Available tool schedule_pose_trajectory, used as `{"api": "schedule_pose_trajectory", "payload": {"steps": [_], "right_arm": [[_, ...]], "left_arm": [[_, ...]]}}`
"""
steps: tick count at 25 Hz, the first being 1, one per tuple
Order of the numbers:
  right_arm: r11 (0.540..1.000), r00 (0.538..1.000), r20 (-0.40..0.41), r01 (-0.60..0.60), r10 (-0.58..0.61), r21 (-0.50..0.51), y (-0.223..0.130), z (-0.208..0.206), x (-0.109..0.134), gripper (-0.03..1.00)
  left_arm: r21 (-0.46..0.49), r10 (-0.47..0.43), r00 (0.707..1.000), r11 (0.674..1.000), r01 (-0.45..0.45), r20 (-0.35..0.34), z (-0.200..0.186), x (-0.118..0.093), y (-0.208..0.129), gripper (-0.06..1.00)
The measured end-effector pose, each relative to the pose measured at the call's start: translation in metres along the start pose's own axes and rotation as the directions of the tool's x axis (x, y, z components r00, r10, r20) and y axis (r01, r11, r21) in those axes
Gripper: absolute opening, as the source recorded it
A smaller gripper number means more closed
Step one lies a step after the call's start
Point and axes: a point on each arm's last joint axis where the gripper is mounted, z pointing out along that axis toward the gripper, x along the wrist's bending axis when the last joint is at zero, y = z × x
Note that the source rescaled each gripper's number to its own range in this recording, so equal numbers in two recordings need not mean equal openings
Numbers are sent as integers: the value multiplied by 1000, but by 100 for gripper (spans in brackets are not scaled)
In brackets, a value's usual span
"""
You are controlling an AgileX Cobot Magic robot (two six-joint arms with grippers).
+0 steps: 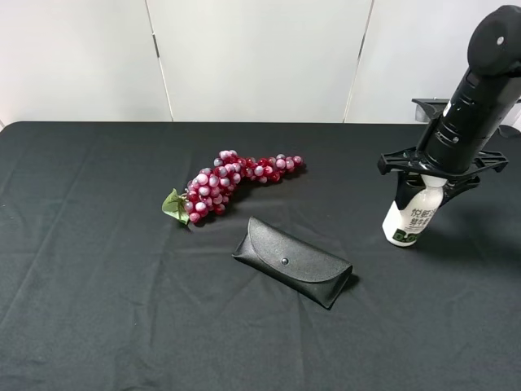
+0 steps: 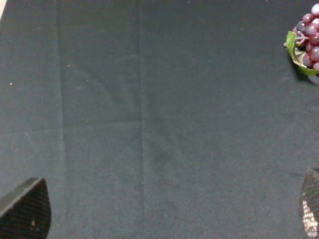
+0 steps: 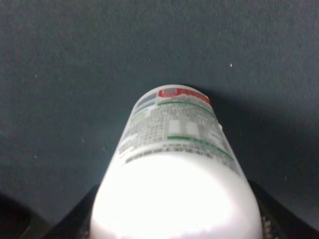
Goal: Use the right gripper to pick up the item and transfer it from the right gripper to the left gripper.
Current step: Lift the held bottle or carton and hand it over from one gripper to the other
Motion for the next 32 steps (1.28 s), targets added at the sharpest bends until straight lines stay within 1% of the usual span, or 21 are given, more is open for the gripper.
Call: {"api": "schedule_pose_trajectory", "payload": {"steps": [8, 16, 21, 26, 32], "right_arm": [[1000, 1000, -12, -3, 3, -12, 14, -25, 3, 4], [1000, 999, -51, -14, 13, -14, 21, -41, 8, 4], [999, 994, -103, -22, 19, -27, 18, -52, 12, 4], [997, 990, -141, -27, 16, -78, 10, -75, 15, 4], [991, 975, -222, -27, -3, -130, -2, -101, 21, 4]], "left_arm": [[0, 0, 1000, 1000, 0, 0, 0, 0, 0, 100], [0, 0, 1000, 1000, 0, 0, 0, 0, 0, 100], [0, 0, 1000, 1000, 0, 0, 0, 0, 0, 100], [0, 0, 1000, 1000, 0, 0, 0, 0, 0, 100], [0, 0, 1000, 1000, 0, 0, 0, 0, 0, 100]]}}
